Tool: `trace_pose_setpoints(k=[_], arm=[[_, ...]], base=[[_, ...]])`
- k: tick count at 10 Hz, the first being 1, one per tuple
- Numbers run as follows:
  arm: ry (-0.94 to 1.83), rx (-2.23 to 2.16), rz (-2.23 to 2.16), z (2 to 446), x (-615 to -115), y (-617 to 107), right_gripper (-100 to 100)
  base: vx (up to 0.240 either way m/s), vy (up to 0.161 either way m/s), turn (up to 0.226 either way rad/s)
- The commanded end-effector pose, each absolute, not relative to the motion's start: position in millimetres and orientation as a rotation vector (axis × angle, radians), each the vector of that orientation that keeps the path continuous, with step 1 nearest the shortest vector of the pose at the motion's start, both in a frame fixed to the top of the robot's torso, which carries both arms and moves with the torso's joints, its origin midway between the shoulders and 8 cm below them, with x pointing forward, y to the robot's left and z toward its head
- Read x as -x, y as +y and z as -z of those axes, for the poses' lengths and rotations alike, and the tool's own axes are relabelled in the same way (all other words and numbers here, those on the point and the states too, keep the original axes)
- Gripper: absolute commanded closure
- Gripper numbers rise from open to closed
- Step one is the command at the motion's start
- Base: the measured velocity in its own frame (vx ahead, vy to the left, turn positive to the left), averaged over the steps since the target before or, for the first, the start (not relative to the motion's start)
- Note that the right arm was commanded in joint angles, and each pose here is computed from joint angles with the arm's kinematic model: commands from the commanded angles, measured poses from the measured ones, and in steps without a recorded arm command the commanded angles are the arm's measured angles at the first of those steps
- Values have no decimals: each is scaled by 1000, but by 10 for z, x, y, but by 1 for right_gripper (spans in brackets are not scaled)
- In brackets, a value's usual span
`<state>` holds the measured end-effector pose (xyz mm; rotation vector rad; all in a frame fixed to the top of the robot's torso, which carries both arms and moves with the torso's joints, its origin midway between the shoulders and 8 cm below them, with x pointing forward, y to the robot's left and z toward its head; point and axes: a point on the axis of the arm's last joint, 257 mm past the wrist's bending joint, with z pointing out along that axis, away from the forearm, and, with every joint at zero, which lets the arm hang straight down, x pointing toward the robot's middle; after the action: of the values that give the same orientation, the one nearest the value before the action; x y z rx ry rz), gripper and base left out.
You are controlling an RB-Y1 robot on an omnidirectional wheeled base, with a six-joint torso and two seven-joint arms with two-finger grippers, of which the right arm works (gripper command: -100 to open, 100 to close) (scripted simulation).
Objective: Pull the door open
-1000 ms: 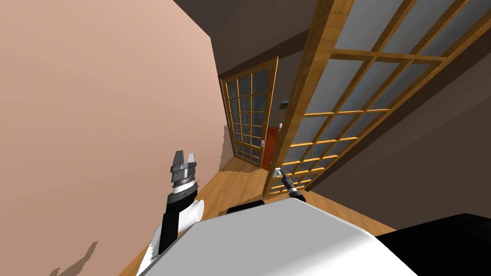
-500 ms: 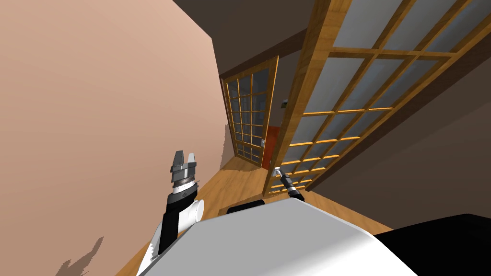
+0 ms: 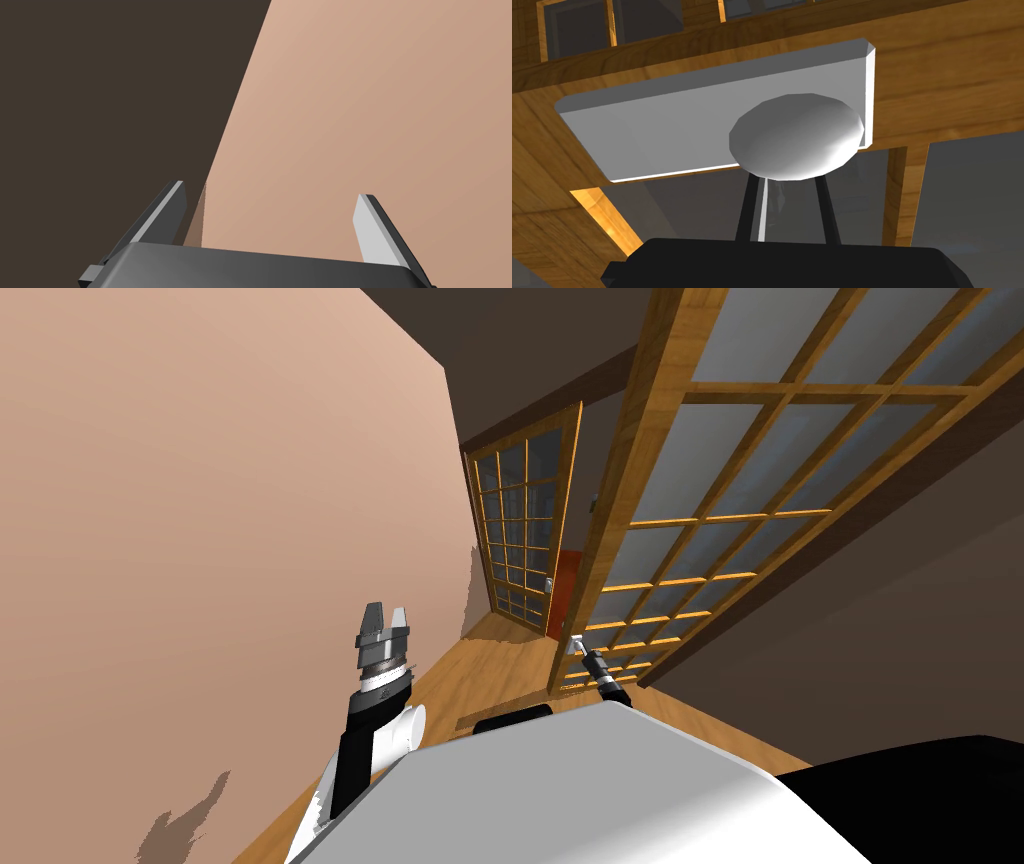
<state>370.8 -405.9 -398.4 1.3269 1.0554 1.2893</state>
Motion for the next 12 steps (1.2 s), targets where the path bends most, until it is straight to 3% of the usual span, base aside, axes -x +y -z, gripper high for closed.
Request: trace_pose_setpoints(k=[1,12], arm=[[1024,-1359,-1356,3970,-3772,-3930,100],[898,-1499,-1493,3971,-3879,-3906,100]], base=[[-34,-15,57],[-28,-11,27]])
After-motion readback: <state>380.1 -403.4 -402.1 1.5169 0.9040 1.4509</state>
